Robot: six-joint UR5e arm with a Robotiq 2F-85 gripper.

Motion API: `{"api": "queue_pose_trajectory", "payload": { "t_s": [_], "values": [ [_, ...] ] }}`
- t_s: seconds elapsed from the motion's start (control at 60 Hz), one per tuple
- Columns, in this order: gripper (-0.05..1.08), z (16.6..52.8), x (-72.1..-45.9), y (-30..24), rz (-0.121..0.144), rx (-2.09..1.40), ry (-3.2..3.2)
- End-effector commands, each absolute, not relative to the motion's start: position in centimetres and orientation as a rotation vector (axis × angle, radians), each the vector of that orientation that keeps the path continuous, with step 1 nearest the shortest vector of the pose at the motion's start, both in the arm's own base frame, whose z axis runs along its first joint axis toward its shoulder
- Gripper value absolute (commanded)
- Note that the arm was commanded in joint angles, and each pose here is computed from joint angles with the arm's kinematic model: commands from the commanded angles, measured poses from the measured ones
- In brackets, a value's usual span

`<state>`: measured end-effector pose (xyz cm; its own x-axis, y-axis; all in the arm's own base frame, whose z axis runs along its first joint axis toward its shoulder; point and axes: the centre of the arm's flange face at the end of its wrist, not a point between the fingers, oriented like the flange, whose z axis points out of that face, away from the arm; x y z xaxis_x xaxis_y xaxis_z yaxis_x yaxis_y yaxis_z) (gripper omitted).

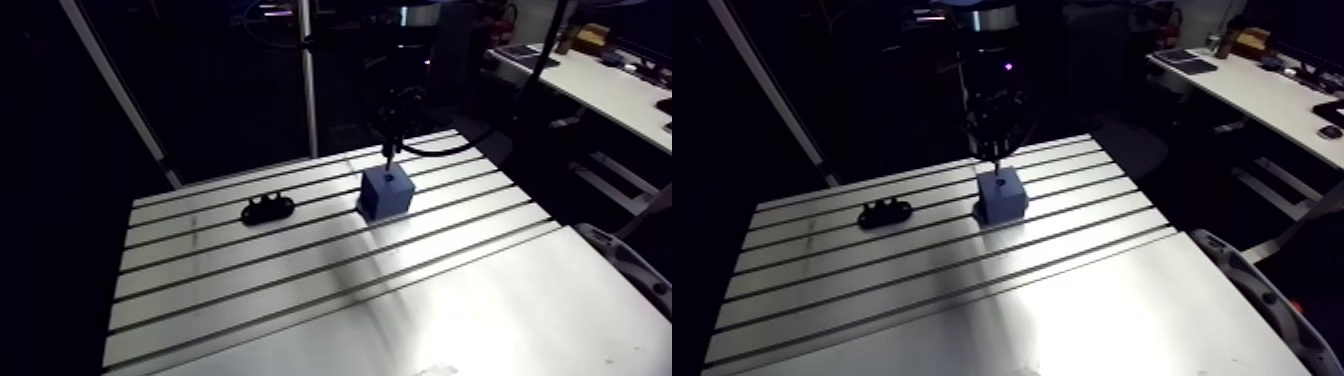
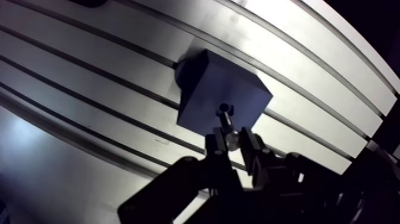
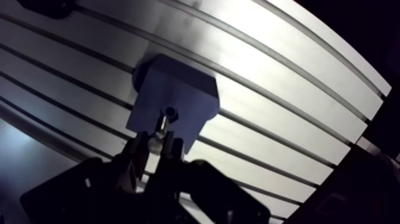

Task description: Pick up the M10 bolt and insert it into the hex recess until seated.

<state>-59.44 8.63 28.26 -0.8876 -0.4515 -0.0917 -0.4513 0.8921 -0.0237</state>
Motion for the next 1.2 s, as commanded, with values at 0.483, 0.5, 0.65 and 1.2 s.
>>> {"api": "queue_pose_trajectory", "payload": {
  "t_s": [0.483, 0.5, 0.65, 1.2],
  "values": [
    [1.03, 27.8, -59.7, 8.7, -0.001, -0.708, 2.96],
    [1.03, 27.8, -59.7, 8.7, -0.001, -0.708, 2.96],
    [1.03, 27.4, -59.7, 8.8, -0.004, -0.704, 2.954],
    [1.03, 27.0, -59.6, 8.7, -0.014, -0.703, 2.948]
  ]
}}
